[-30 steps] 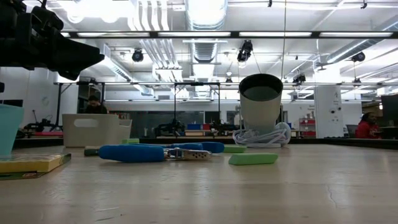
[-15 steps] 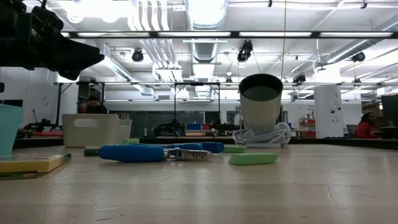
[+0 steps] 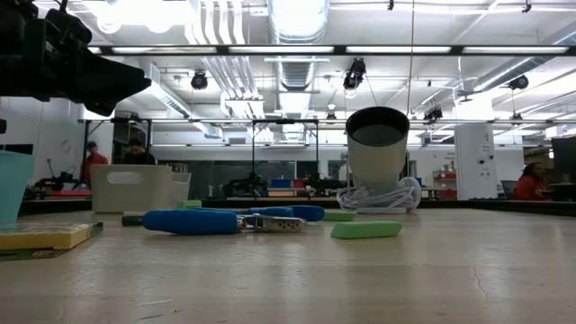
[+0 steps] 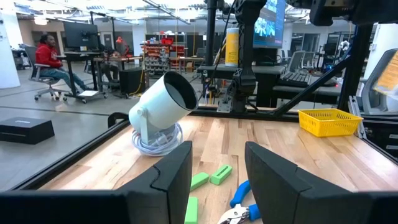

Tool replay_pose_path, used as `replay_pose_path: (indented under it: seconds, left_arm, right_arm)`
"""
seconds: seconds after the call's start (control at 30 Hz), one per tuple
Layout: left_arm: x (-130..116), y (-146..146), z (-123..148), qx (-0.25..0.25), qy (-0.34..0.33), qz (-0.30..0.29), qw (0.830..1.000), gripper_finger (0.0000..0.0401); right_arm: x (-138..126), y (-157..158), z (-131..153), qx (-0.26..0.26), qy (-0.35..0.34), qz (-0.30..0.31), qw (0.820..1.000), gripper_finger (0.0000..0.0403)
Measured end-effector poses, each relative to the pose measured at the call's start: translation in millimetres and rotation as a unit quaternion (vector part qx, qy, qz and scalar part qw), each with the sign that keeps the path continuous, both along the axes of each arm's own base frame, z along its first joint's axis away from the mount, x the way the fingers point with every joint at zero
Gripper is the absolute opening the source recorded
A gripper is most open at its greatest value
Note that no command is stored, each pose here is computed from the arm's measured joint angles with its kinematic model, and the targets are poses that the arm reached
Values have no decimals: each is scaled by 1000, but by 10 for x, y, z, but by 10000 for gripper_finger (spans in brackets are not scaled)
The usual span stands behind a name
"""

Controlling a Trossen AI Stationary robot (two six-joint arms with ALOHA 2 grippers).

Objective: Pick & Place School Supplies
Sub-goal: Put the yellow crayon box into the green bin

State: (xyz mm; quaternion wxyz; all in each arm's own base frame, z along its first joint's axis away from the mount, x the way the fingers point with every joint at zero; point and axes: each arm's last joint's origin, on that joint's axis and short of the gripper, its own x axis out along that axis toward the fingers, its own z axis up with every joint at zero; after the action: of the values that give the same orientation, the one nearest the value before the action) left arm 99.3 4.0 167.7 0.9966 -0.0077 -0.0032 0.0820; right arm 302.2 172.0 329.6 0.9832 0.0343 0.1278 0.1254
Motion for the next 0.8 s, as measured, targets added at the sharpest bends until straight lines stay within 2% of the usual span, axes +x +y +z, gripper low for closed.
replay_pose_path:
  seconds: [0.8]
  left_arm:
    - [0,0,-1,0,0,0,1000,154]
  right_arm:
    - [9,-25,-39,-2,7,-3,1000,8]
